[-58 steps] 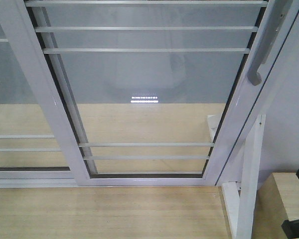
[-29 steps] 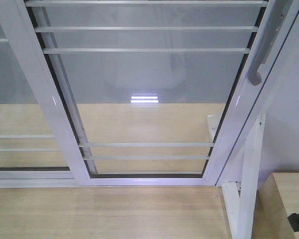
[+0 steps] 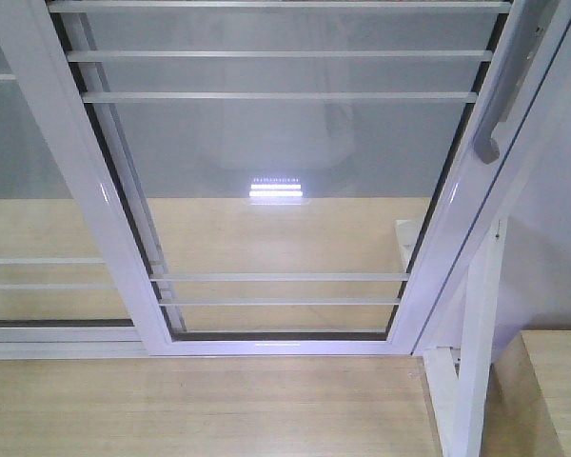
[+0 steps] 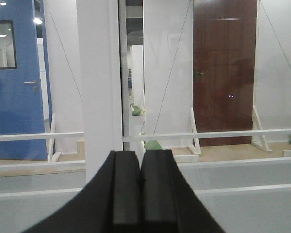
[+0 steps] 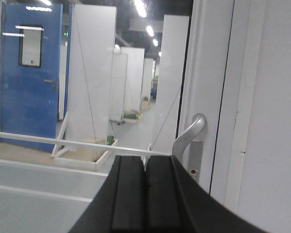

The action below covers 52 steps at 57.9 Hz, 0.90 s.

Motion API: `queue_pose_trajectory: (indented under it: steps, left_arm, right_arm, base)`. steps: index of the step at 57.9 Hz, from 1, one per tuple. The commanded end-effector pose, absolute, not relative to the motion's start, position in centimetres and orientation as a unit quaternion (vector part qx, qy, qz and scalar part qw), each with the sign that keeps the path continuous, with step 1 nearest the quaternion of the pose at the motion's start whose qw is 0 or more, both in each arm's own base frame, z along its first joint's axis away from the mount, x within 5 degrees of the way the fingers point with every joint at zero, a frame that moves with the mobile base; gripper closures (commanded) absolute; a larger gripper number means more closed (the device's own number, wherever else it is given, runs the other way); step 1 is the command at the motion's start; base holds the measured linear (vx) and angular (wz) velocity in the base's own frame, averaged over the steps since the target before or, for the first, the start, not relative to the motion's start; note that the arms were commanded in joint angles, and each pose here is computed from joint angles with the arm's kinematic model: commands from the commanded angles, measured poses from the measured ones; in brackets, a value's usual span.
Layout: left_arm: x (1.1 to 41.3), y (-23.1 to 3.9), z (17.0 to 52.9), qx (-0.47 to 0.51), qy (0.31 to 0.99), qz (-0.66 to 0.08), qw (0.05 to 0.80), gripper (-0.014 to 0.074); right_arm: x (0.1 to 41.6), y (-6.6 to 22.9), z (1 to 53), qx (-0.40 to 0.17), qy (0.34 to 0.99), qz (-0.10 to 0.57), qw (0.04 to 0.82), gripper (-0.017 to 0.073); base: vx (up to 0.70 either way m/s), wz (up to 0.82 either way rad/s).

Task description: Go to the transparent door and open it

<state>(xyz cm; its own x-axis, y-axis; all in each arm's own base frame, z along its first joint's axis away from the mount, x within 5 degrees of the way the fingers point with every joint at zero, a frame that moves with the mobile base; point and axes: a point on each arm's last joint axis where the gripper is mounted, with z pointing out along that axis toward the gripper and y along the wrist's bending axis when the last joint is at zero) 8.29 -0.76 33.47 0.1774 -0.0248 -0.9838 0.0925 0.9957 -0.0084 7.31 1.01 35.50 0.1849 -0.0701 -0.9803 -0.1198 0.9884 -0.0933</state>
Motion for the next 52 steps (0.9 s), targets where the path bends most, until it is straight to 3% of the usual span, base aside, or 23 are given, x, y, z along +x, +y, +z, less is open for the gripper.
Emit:
queue_pose_trajectory:
  steps: [1,18,37,46,52]
  left_arm:
    - [10.5,-1.1,37.0,0.026,0.623,-0.047,0.781,0.0594]
    - [17.5,-1.8,38.4,0.03,0.644,-0.052,0.762,0.0594]
    - [18.4,-1.9,38.0,0.022,0.651,-0.063,0.757,0.0579]
    - [18.6,-2.0,38.0,0.025,0.647,-0.061,0.759,0.051]
    - [18.6,-2.0,37.9,0.025,0.649,-0.061,0.758,0.0403]
  right_arm:
    - [10.0,1.3,38.8,-0.076,0.641,0.011,0.764,0.0557]
    - [16.7,2.2,39.7,-0.08,0.673,0.011,0.735,0.0557]
    - [18.4,2.4,38.6,-0.082,0.696,0.011,0.713,0.0543]
    - [18.4,2.4,38.6,-0.082,0.698,0.011,0.712,0.0464]
    - [18.4,2.4,38.6,-0.08,0.698,0.013,0.711,0.0353]
  base:
    - [0.0,0.0]
    - [0.0,0.0]
    - [0.0,0.0]
    - [0.0,0.0]
    - [0.0,0.0]
